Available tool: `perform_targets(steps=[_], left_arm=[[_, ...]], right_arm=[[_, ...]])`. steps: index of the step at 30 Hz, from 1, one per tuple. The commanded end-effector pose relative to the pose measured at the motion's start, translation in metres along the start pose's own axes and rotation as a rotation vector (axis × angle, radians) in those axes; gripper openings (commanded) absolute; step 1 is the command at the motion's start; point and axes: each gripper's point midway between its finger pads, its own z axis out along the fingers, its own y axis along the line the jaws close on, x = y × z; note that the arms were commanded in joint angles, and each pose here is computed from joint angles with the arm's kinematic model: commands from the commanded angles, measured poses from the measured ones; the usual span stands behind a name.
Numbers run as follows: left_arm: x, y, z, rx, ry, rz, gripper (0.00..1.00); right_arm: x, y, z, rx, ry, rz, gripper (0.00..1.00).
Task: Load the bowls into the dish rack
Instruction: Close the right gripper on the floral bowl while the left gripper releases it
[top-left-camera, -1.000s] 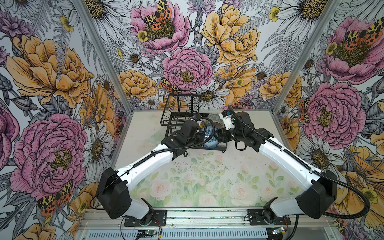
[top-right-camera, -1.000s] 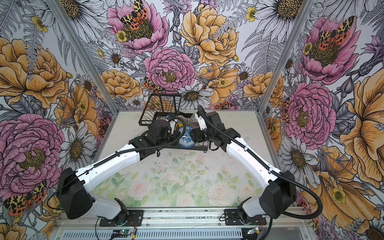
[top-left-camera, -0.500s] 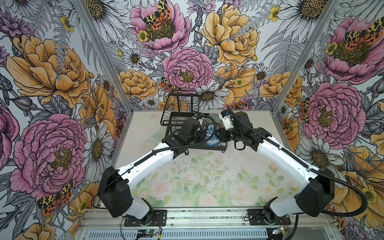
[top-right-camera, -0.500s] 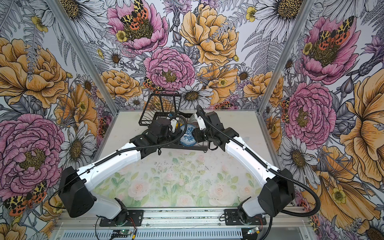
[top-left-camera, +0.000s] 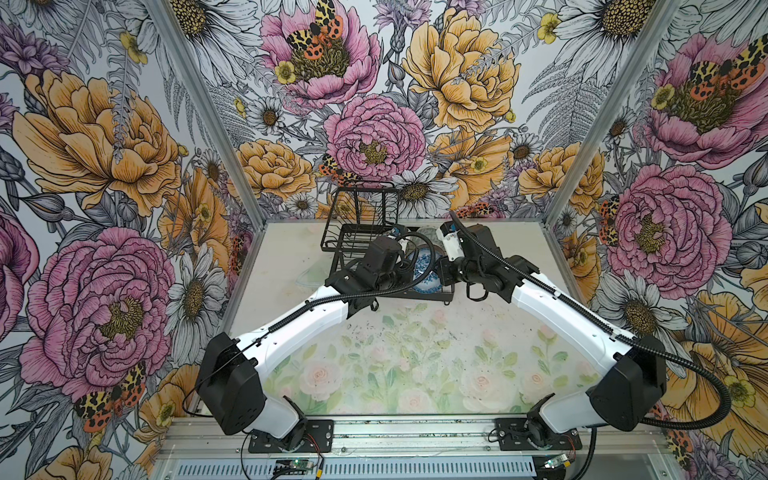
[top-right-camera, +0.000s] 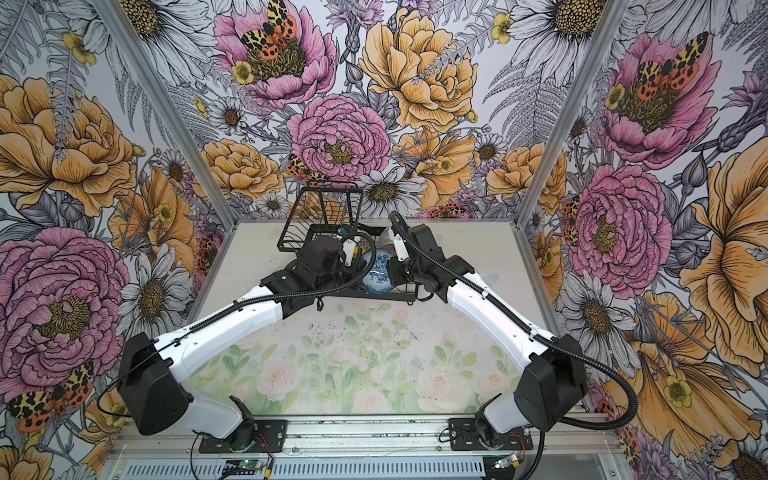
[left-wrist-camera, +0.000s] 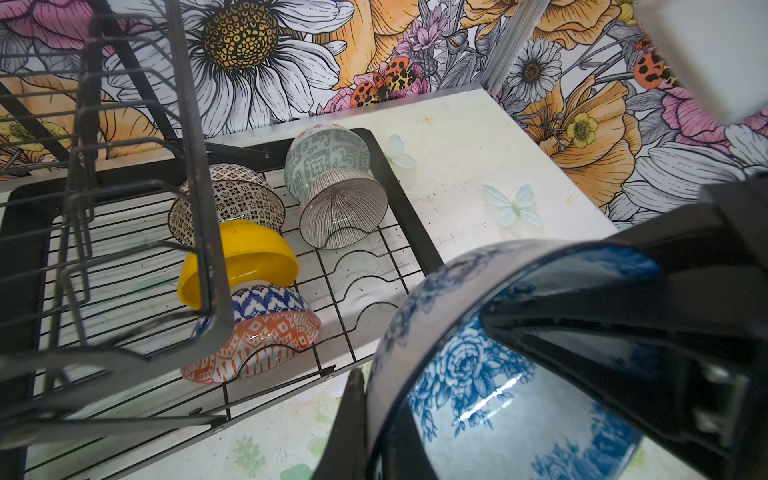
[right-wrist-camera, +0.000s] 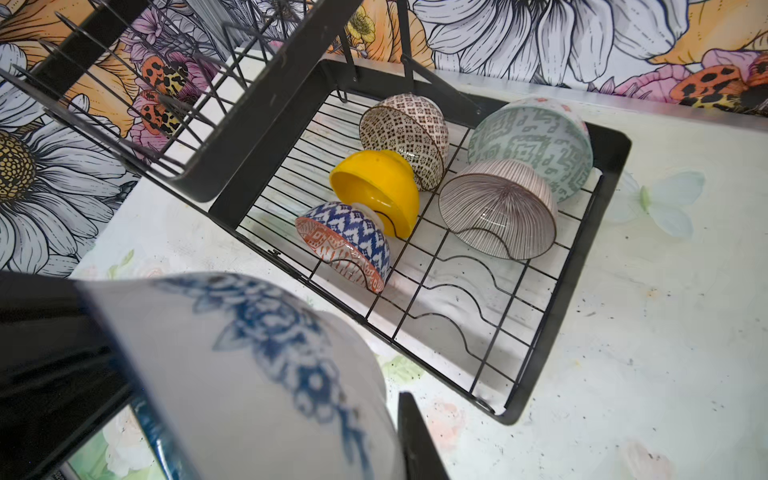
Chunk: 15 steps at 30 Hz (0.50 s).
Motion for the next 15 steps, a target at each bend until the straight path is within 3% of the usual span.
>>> perform_targets(steps=[1,6,10,13,15], left_arm=[[-0.019,-0.011,-0.018,0.066,-0.038,0.008,0.09],[-0.011,0.001,-0.030,0.045,0.002,0.020,0.60],[-0.006,0.012,-0.044,0.037,0.029,0.035,0.90],[-0.001,0.021,-0.051,0.021,0.052,0.044,0.99],[0.002,0.028,-0.055,0.009,0.068,0.043,0.99]], right_arm=[[-0.019,0.008,-0.014,-0.018,-0.067,-0.053,0.00],[-0.022,-0.003,-0.018,0.048,-0.086,-0.094,0.00],[-0.026,-0.025,-0.018,0.172,-0.095,-0.150,0.00],[-0.029,-0.041,-0.017,0.269,-0.092,-0.219,0.00],[-0.032,-0.052,-0.015,0.339,-0.089,-0.280,0.00]])
